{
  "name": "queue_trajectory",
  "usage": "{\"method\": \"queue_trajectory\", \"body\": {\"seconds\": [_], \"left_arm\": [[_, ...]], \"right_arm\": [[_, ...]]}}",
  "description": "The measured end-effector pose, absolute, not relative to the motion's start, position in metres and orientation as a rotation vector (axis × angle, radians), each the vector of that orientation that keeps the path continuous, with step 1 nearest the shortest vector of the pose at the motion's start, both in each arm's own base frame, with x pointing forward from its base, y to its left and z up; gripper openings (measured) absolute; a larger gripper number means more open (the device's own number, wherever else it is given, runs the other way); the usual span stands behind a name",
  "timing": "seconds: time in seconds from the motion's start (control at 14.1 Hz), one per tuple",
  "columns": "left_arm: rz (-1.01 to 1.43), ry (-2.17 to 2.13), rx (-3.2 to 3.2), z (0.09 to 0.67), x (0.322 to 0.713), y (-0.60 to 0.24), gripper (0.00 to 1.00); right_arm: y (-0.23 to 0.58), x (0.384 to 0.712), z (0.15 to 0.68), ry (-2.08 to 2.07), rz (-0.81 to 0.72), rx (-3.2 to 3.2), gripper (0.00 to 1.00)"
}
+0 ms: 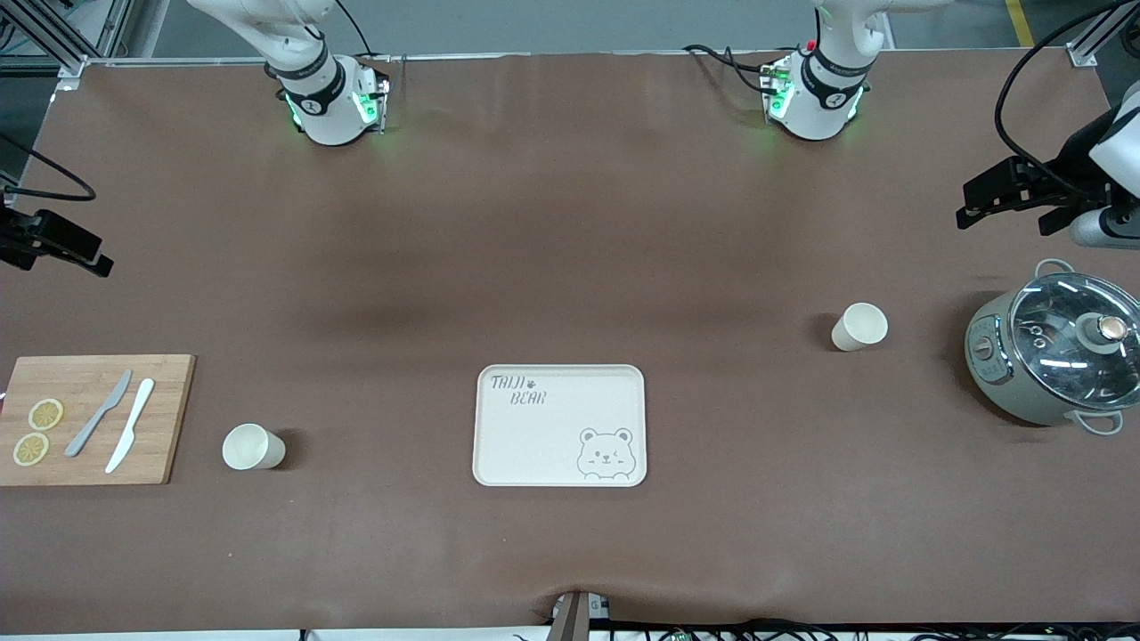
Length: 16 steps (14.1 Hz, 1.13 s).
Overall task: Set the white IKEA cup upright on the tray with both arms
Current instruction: 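Reach the left gripper to the pot cup while the right gripper reaches the board cup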
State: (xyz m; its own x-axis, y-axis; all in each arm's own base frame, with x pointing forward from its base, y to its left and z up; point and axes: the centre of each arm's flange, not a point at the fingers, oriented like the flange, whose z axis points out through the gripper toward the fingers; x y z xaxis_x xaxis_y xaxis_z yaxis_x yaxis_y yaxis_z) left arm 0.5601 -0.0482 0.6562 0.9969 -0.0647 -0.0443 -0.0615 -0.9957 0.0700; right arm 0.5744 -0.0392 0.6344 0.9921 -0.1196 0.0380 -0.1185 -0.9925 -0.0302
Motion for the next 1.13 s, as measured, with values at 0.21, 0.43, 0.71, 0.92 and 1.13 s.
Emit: {"method": "queue_trajectory", "body": {"seconds": [0.21, 0.43, 0.71, 0.92, 1.13], "left_arm": [[-0.072, -0.097, 3.071, 0.656, 0.560, -0.048, 1.00], [-0.122, -0.105, 3.069, 0.639, 0.565, -0.051, 1.00], [-0.198, -0.179, 3.058, 0.567, 0.580, -0.054, 1.00], [-0.118, -0.254, 3.060, 0.494, 0.572, -0.053, 1.00], [-0.036, -0.335, 3.066, 0.426, 0.538, -0.040, 1.00]], "right_arm": [[-0.039, 0.574, 0.634, 0.186, -0.062, -3.108, 1.00], [-0.039, 0.574, 0.634, 0.186, -0.062, -3.108, 1.00], [-0.040, 0.575, 0.635, 0.187, -0.075, -3.107, 1.00], [-0.039, 0.577, 0.638, 0.183, -0.102, -3.107, 1.00], [-0.034, 0.585, 0.623, 0.165, -0.074, -3.103, 1.00]]}}
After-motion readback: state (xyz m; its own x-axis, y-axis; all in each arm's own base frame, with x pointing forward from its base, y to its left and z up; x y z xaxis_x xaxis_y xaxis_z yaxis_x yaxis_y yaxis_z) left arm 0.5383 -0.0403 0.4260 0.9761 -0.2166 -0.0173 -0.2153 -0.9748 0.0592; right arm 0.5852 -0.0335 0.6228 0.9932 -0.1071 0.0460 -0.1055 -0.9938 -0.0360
